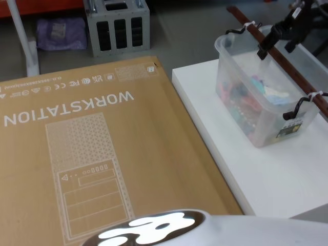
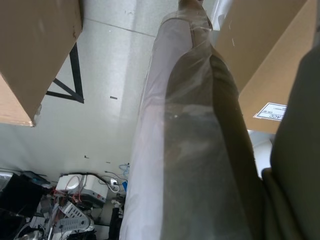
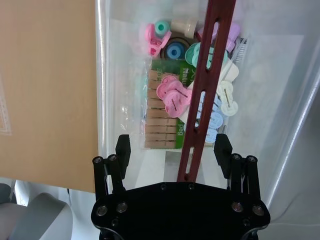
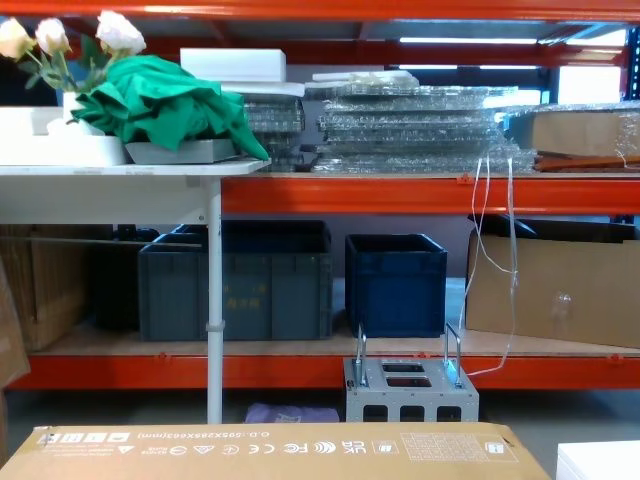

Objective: Use one hand to grasp the basket and place it at the designated location.

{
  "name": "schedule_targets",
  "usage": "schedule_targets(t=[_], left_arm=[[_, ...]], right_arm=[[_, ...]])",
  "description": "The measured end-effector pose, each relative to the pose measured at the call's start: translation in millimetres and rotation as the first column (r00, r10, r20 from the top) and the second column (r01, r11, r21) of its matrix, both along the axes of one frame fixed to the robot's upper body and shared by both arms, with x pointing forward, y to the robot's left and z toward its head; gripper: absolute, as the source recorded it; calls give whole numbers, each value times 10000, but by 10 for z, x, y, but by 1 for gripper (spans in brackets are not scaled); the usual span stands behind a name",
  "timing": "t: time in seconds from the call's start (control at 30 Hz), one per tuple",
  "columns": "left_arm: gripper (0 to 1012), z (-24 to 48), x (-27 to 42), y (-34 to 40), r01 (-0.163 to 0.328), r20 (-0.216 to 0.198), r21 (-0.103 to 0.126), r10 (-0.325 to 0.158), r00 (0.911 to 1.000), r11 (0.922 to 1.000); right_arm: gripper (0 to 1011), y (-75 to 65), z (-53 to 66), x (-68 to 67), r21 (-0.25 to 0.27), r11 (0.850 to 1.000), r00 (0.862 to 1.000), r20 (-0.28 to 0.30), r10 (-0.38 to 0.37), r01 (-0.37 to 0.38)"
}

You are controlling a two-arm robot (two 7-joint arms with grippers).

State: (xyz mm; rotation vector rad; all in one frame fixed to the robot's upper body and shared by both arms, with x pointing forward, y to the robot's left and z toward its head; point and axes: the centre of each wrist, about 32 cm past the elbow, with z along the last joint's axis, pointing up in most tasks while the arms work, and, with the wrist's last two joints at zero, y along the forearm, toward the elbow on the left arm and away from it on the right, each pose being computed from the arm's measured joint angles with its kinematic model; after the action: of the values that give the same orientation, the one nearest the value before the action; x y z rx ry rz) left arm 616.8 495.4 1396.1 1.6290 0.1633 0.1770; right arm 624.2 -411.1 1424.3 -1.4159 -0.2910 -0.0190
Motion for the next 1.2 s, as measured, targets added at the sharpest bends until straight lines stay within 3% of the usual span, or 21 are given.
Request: schedule_targets(t=[0.1,0.27,1.2], left_arm=[[0,0,0,0,0,0,0,0,10000,10000],[0,0,0,0,0,0,-1,0,10000,10000],[0,0,0,0,0,0,0,0,10000,10000]], right_arm=[[1008,50,-107,51,-243,9996,9994,-293,-175,167],[1009,60,-160,84,-428,9985,9984,-437,-351,333],[1008,42,-246,133,-562,9965,9961,-592,-647,613]])
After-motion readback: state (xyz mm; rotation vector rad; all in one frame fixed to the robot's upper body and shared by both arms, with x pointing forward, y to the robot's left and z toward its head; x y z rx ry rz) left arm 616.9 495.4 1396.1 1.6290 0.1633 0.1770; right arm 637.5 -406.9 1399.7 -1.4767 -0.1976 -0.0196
